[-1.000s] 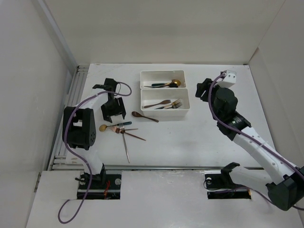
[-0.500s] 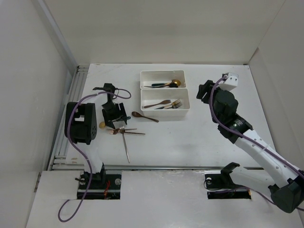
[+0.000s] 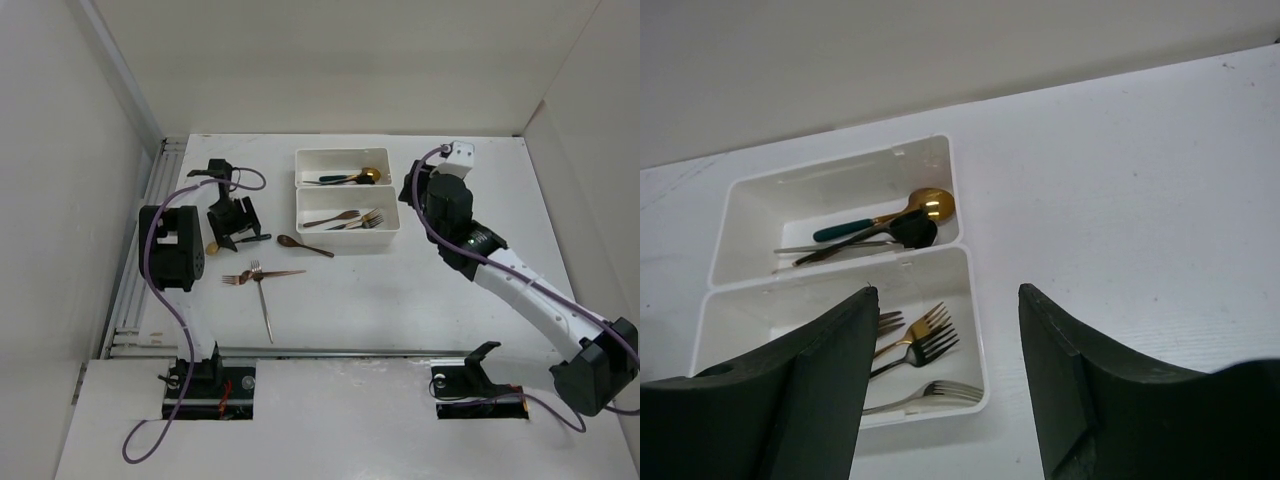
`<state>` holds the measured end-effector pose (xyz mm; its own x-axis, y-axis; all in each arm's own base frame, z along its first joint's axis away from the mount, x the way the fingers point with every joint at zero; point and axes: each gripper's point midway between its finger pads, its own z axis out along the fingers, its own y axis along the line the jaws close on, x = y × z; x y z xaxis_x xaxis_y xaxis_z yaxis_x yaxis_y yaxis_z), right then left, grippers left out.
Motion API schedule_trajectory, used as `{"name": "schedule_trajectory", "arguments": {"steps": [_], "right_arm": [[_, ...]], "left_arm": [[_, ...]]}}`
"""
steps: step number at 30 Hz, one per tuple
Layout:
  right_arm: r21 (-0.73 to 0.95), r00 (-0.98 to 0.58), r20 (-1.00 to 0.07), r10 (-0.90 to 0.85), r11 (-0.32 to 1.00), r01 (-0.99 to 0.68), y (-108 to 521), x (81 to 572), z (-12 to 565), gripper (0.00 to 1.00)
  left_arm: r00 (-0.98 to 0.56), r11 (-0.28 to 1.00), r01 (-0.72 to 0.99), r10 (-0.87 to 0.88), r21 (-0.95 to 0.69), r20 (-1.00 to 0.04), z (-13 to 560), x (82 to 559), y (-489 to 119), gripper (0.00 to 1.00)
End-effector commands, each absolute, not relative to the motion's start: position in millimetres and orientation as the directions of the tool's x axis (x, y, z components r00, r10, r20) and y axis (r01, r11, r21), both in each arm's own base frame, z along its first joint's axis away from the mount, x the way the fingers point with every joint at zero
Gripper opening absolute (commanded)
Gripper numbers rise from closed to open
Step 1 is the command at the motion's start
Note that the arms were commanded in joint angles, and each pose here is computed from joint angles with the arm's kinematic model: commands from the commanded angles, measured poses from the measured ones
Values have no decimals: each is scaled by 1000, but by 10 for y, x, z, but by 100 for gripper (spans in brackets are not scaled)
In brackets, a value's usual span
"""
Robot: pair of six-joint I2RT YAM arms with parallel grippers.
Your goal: Sort the eating utensils into containers
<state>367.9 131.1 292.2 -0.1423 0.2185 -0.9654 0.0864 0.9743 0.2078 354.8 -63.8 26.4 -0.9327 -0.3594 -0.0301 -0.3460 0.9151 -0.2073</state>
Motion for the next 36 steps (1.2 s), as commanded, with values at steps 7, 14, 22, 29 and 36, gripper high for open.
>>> {"name": "schedule_trajectory", "arguments": {"steps": [7, 14, 22, 29, 36], "right_arm": [[188, -107, -975, 194, 980, 60, 1444, 3831, 3183, 63], [147, -112, -982, 151, 988, 47, 1473, 3875, 3197, 63], [144, -123, -981, 146, 989, 30, 1515, 3889, 3159, 63], [143, -122, -982, 142, 990, 0, 1578, 3908, 3205, 63], [134, -123, -983, 133, 991, -2, 1574, 3908, 3204, 63]], "left_arm": [[-903, 927, -357, -374, -118, -209, 186, 4081, -175, 67], [-870, 969, -222, -249, -113, -426, 460, 4794, -70, 67], [-886, 957, -223, -277, -183, -371, 503, 4653, -309, 67], [-765, 872, -399, -487, -284, -420, 891, 4802, -297, 74], [-691, 894, -337, -448, -296, -568, 1219, 5114, -275, 76]]}}
